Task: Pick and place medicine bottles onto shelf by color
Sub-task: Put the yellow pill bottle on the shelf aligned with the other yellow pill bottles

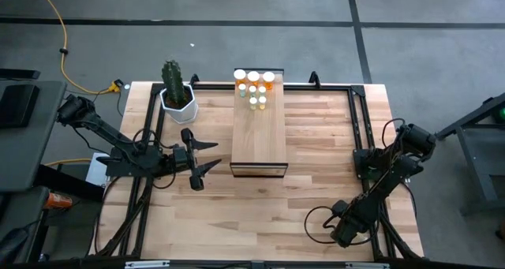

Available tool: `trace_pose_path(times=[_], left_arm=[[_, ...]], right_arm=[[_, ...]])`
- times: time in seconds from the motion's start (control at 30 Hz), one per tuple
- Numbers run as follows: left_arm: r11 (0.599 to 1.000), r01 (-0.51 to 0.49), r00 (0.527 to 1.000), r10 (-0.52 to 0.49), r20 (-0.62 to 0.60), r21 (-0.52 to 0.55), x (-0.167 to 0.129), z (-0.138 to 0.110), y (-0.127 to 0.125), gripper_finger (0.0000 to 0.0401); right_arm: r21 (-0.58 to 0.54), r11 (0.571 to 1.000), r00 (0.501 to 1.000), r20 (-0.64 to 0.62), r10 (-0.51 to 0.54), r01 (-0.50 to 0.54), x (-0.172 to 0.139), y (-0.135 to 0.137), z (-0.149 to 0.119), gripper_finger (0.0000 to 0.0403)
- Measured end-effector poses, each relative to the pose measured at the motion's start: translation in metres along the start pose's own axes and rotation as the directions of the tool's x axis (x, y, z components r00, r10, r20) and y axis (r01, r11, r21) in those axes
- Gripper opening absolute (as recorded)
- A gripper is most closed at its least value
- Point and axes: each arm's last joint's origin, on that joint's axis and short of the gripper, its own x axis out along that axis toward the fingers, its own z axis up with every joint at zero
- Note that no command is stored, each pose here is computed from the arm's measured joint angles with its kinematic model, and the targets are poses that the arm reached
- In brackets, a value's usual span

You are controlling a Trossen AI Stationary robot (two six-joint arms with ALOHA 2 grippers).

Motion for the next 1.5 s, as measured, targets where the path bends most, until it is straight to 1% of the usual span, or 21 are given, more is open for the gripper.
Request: trace_pose_path(times=[0.33, 0.53, 0.63, 0.8, 0.9, 1.0, 1.1, 1.17, 1.23, 1.3, 1.4, 1.47, 1.5], left_arm=[[1.0, 0.0, 1.0, 0.0, 0.0, 0.0, 0.0, 0.0, 0.0, 0.0229], [1.0, -0.006, 1.0, 0.006, -0.001, 0.018, 0.0, 0.0, 0.0, 0.0229], [0.999, -0.026, 1.0, 0.026, -0.004, 0.019, 0.0, 0.0, 0.001, 0.0229], [0.999, -0.027, 1.0, 0.027, -0.005, 0.019, 0.0, 0.0, 0.001, 0.0229], [0.999, -0.028, 1.0, 0.028, -0.005, 0.019, 0.0, 0.0, 0.001, 0.0229], [1.0, -0.026, 1.0, 0.026, -0.008, 0.017, 0.0, -0.001, 0.001, 0.0229], [1.0, 0.001, 1.0, -0.001, -0.029, 0.013, 0.0, -0.004, 0.0, 0.0229], [0.998, 0.049, 0.998, -0.048, -0.04, 0.028, 0.0, -0.005, -0.002, 0.0229], [0.995, 0.093, 0.995, -0.092, -0.039, 0.028, -0.001, -0.005, -0.002, 0.0229], [0.991, 0.132, 0.991, -0.131, -0.034, 0.026, -0.001, -0.005, -0.003, 0.0229], [0.986, 0.165, 0.986, -0.165, -0.028, 0.006, -0.002, -0.004, -0.004, 0.0229], [0.981, 0.196, 0.98, -0.196, -0.02, -0.006, -0.002, -0.003, -0.005, 0.0229], [0.977, 0.212, 0.977, -0.212, -0.019, -0.012, -0.002, -0.003, -0.005, 0.0229]], right_arm=[[-0.001, 1.0, 1.0, 0.0, 0.0, 0.0, 0.0, 0.0, 0.0, 0.0083], [-0.031, 1.0, 1.0, 0.001, 0.002, -0.002, -0.001, 0.001, 0.002, 0.0083], [-0.056, 0.998, 1.0, 0.009, 0.007, -0.006, -0.008, 0.004, 0.003, 0.0083], [-0.126, 0.992, 0.998, 0.054, 0.019, -0.012, -0.026, 0.013, 0.006, 0.0083], [-0.178, 0.983, 0.998, 0.054, 0.046, -0.035, -0.035, 0.02, 0.009, 0.0083], [-0.269, 0.96, 0.994, 0.047, 0.094, -0.078, -0.046, 0.027, 0.01, 0.0083], [-0.365, 0.92, 0.981, 0.072, 0.179, -0.141, -0.063, 0.033, 0.01, 0.0083], [-0.409, 0.894, 0.96, 0.12, 0.251, -0.183, -0.078, 0.034, 0.011, 0.0083], [-0.437, 0.871, 0.929, 0.173, 0.326, -0.224, -0.096, 0.031, 0.01, 0.0083], [-0.474, 0.84, 0.875, 0.25, 0.415, -0.263, -0.117, 0.026, 0.008, 0.0083], [-0.527, 0.792, 0.749, 0.379, 0.543, -0.308, -0.151, 0.013, 0.005, 0.0083], [-0.572, 0.764, 0.645, 0.47, 0.603, -0.298, -0.172, 0.003, 0.006, 0.0083], [-0.594, 0.753, 0.581, 0.517, 0.628, -0.285, -0.182, -0.001, 0.007, 0.0083]])
